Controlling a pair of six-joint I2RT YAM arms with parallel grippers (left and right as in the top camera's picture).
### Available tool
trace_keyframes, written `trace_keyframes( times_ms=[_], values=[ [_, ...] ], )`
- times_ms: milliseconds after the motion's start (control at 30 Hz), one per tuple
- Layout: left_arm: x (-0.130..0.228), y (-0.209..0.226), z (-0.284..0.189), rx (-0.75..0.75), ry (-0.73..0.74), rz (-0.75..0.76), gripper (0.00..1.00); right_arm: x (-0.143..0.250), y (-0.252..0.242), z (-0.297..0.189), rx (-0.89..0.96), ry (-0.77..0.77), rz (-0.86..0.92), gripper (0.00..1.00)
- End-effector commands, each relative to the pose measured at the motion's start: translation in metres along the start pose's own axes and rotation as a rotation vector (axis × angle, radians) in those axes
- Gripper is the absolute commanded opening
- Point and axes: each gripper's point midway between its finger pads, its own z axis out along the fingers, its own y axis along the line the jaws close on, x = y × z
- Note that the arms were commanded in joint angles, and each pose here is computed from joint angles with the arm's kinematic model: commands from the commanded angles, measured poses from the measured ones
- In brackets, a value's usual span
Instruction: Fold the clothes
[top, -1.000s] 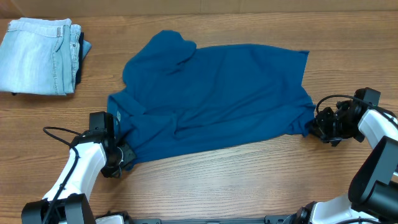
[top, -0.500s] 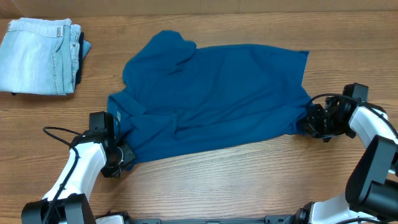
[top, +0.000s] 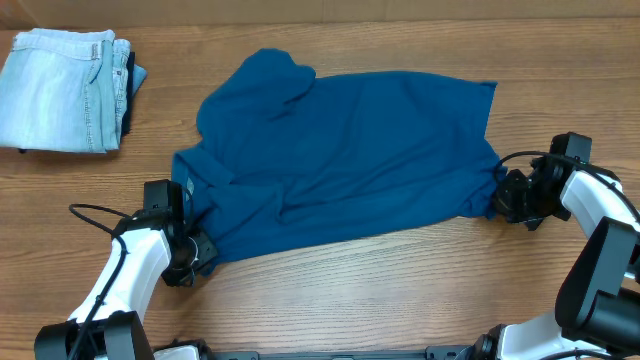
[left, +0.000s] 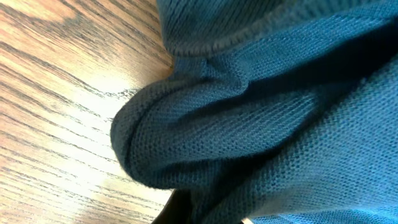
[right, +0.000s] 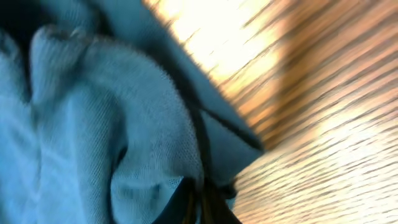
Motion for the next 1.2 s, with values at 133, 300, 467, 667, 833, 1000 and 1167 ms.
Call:
trace_keyframes(
  times_ms=[133,300,467,667,833,1000,1167],
  values=[
    [-0.003,0.013,-0.001,-0.058,-0.012,-0.013,0.05,-0.037,-0.020,-0.006,0.108,-0.170,0.046,0.04],
    [-0.004,0.013,-0.003,-0.060,-0.010,-0.013,0.05,-0.055,-0.023,-0.010,0.136,-0.253,0.035,0.04],
    [-0.006,0.012,-0.007,-0.062,-0.008,-0.013,0.05,-0.068,-0.027,-0.014,0.176,-0.310,-0.023,0.04],
    [-0.009,0.012,-0.011,-0.068,-0.014,-0.014,0.05,-0.082,-0.019,-0.022,0.165,-0.356,-0.077,0.12],
    [-0.009,0.012,-0.012,-0.070,-0.014,-0.014,0.05,-0.090,0.013,-0.035,0.041,-0.343,-0.154,0.45],
    [-0.009,0.012,-0.012,-0.071,-0.013,-0.013,0.05,-0.063,0.020,-0.031,-0.019,-0.207,-0.132,0.49],
    [-0.009,0.012,-0.012,-0.068,-0.013,-0.013,0.05,-0.034,0.022,-0.026,-0.058,-0.082,-0.086,0.47]
  ],
)
